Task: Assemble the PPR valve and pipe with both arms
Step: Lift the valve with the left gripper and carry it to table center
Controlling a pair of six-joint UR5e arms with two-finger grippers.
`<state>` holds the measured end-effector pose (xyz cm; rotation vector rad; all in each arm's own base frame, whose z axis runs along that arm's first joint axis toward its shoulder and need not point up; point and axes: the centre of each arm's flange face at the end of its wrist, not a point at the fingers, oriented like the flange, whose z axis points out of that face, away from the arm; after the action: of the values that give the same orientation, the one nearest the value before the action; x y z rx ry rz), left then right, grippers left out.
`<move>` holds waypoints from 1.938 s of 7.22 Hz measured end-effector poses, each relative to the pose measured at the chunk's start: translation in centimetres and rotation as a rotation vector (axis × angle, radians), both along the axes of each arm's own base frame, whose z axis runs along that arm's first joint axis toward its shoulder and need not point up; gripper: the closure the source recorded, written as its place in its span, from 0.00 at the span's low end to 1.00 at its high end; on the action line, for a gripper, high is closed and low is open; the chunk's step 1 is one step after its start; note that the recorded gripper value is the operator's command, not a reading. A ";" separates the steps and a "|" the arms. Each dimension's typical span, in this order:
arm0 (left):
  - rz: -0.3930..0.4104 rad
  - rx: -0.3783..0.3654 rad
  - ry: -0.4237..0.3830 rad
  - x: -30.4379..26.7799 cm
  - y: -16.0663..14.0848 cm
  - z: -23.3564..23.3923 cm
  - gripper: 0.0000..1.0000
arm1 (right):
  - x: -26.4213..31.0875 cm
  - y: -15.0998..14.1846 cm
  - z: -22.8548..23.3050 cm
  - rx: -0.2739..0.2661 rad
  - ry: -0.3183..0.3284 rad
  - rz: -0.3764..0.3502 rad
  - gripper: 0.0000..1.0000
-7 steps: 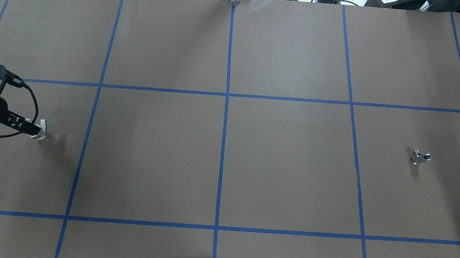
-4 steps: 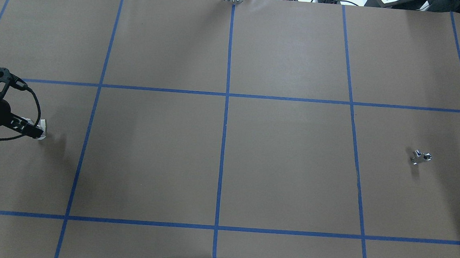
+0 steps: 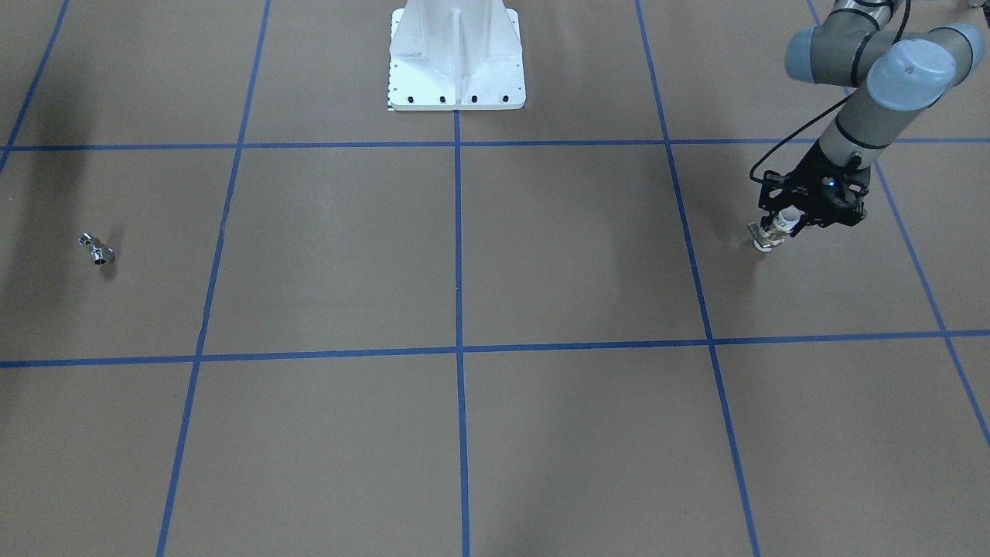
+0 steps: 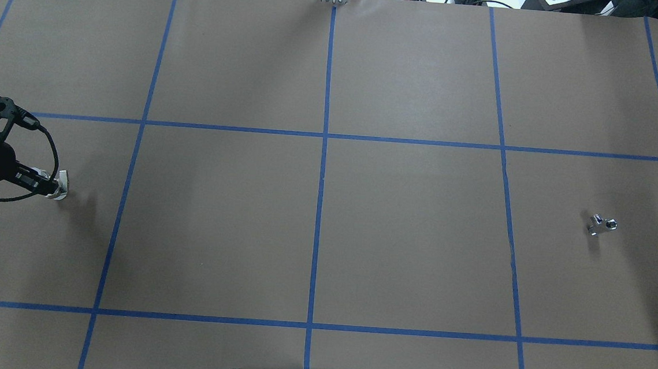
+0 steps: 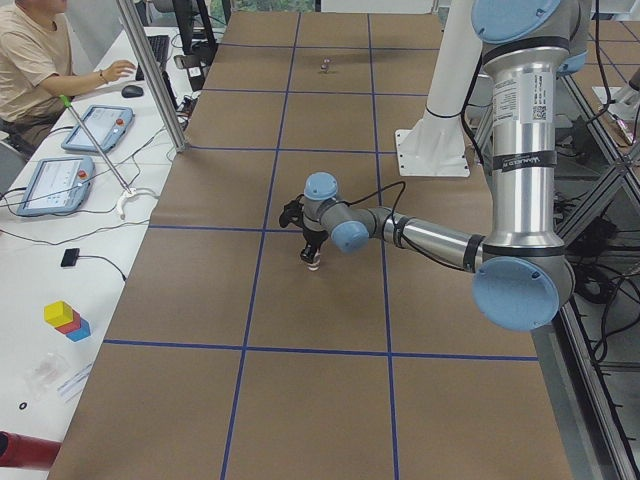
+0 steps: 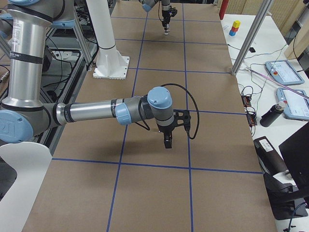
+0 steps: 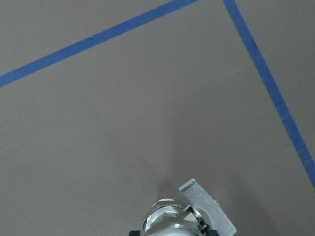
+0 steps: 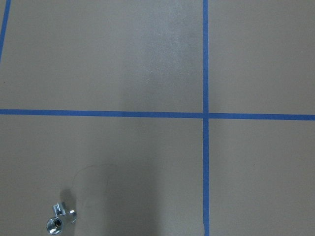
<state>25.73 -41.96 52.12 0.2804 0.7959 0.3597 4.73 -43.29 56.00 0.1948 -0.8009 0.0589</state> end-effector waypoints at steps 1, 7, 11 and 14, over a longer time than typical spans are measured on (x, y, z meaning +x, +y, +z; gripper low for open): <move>0.004 0.010 0.022 -0.1 0.2 -1.6 1.00 | 0.0 0.0 0.0 0.000 0.000 0.000 0.00; -0.079 -0.170 0.061 14.9 -1.6 -29.0 1.00 | 0.0 0.2 0.3 -0.007 -0.002 -0.001 0.00; -0.159 -0.250 0.040 34.0 -1.9 -41.2 1.00 | 0.0 0.4 0.5 -0.012 -0.003 -0.001 0.00; -0.127 -0.212 0.028 37.1 -3.2 -40.7 1.00 | 0.0 0.4 0.5 -0.012 -0.004 -0.001 0.00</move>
<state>62.85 -45.13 11.46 0.1365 0.8327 0.1506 4.71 -42.87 56.49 0.1826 -0.8048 0.0629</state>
